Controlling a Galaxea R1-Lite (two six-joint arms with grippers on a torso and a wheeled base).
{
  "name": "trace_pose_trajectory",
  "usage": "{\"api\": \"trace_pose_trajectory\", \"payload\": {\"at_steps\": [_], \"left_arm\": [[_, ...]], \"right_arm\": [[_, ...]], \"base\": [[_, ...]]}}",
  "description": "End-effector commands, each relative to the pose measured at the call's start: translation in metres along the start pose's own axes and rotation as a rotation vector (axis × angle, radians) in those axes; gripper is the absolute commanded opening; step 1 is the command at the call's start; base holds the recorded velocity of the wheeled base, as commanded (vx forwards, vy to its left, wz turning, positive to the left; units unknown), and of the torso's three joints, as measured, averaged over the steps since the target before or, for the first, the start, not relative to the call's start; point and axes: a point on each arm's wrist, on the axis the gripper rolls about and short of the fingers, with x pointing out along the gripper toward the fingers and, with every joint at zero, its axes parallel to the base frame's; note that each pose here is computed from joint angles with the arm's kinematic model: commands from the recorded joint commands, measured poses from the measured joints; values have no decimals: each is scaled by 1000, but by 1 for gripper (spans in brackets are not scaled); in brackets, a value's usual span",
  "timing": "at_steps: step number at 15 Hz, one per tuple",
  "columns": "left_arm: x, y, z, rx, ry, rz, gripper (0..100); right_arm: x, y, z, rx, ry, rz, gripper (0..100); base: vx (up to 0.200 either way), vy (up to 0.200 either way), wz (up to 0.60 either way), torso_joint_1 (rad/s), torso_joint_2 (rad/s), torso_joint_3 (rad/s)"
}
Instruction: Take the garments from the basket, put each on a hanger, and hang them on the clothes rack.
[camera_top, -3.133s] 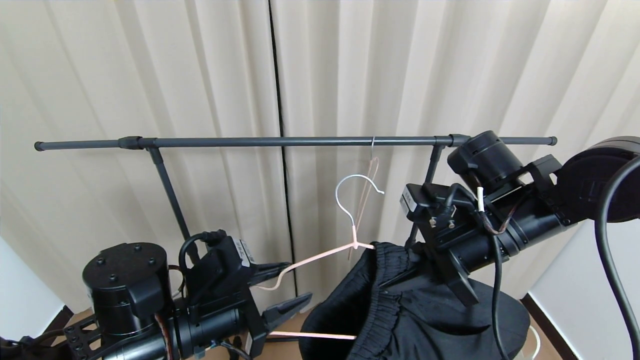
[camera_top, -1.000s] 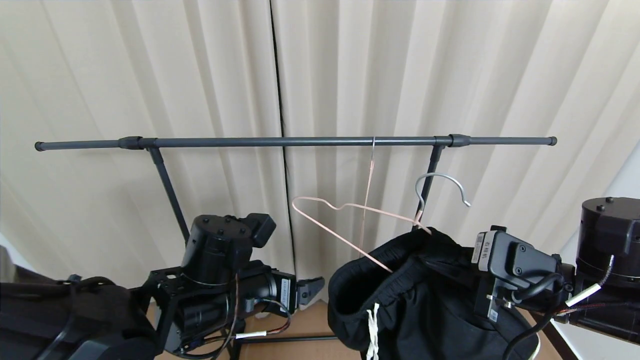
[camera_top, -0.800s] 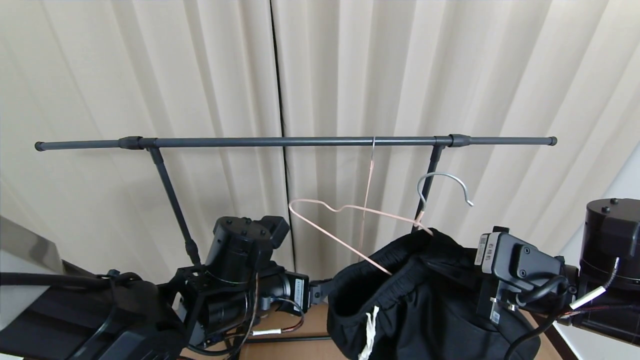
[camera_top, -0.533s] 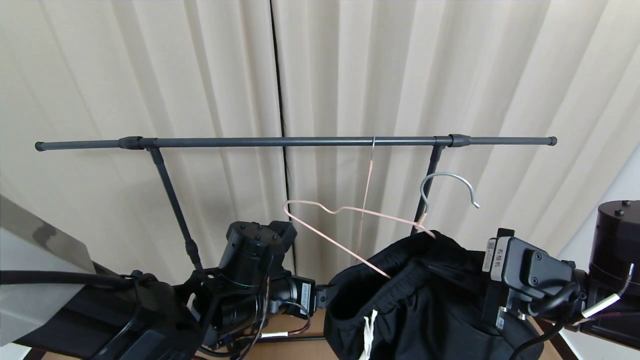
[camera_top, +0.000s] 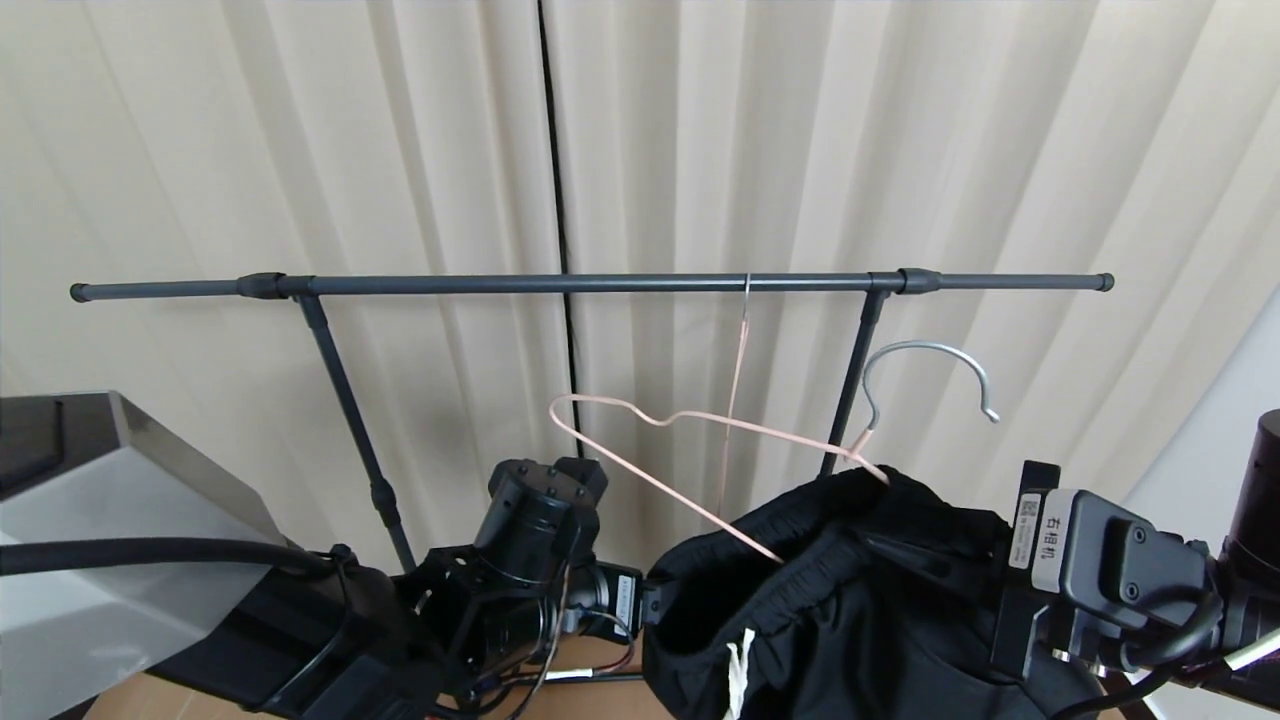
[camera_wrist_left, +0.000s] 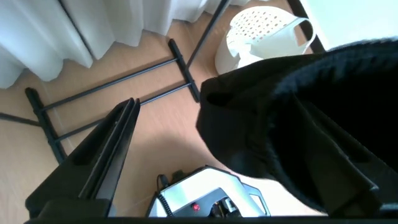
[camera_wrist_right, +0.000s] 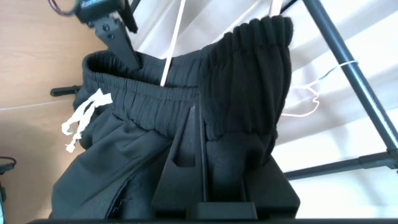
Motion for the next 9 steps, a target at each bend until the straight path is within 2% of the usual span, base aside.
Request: {"api": "trace_pose_trajectory", "payload": {"at_steps": [1, 3, 6, 9], "left_arm": [[5, -1, -4, 4, 14, 8, 0], [3, -1, -3, 2, 6, 13, 0], [-8, 1, 9, -6, -52, 32, 0], [-10, 9, 18, 4, -78, 52, 0]], "right_arm": [[-2, 0, 1, -2, -6, -1, 0], [-1, 0, 1, -2, -3, -3, 0], [1, -1, -2, 8, 10, -1, 0], [9, -1, -13, 29, 39, 34, 0]], "base": [[0, 0, 0, 0, 0, 0], [0, 0, 0, 0, 0, 0], [0, 0, 0, 0, 0, 0], [0, 0, 0, 0, 0, 0]]}}
